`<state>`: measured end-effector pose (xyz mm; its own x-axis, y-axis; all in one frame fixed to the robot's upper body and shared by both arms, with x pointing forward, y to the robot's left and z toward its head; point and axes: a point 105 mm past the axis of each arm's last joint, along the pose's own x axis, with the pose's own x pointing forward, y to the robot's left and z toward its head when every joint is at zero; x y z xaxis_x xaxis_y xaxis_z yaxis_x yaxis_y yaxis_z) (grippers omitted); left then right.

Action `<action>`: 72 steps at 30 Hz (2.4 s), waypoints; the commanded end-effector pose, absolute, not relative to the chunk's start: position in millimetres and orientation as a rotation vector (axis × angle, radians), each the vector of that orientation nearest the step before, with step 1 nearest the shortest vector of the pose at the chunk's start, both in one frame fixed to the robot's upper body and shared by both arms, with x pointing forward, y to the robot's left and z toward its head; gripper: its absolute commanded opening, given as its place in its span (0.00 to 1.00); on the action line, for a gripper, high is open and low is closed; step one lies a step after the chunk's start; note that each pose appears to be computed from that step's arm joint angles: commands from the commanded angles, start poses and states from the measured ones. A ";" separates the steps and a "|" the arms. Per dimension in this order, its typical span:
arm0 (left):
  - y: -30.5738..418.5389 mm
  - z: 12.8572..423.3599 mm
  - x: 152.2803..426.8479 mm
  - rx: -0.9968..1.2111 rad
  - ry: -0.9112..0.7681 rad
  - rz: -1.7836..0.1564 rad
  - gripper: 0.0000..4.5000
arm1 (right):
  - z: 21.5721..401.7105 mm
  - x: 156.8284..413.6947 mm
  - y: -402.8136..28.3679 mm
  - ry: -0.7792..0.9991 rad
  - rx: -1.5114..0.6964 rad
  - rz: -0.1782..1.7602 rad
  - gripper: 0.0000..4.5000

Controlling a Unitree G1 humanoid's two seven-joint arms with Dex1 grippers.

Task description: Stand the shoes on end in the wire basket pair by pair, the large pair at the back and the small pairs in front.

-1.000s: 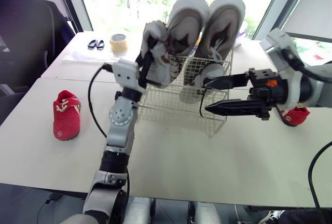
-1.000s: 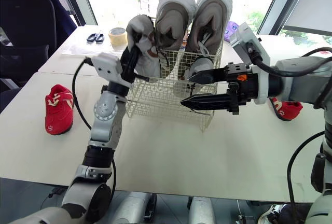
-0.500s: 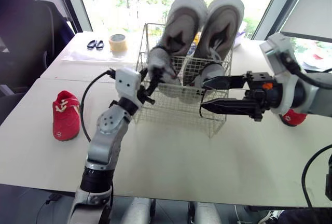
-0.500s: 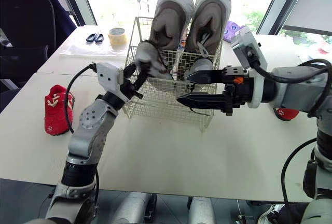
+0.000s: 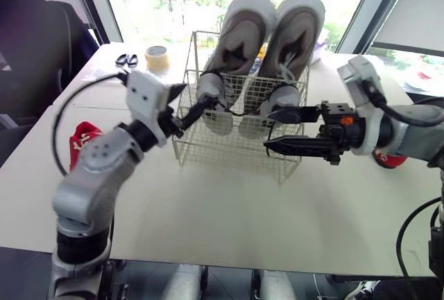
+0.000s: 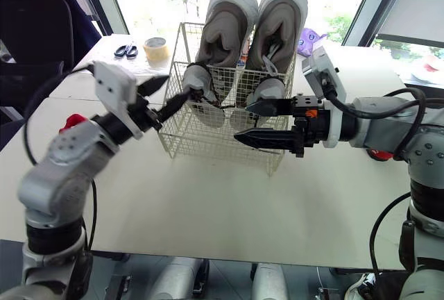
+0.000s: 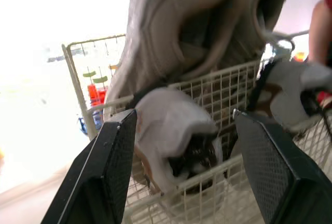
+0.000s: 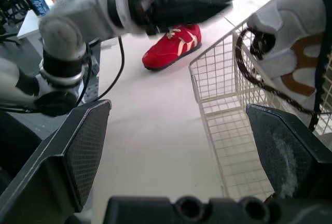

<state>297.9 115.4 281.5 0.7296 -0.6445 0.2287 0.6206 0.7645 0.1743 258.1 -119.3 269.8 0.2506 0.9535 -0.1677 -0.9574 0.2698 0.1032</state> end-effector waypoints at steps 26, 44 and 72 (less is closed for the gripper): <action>73.6 257.3 217.1 -0.055 0.001 -1.524 0.99 | 275.1 270.3 -302.2 -0.099 0.013 0.238 1.00; 41.3 209.7 201.4 -0.183 0.067 -1.425 0.99 | 139.5 281.3 -362.1 0.125 0.019 -0.056 1.00; 58.8 194.2 183.1 -0.142 0.182 -1.408 0.99 | 107.1 354.4 -396.4 0.071 -0.018 -0.199 1.00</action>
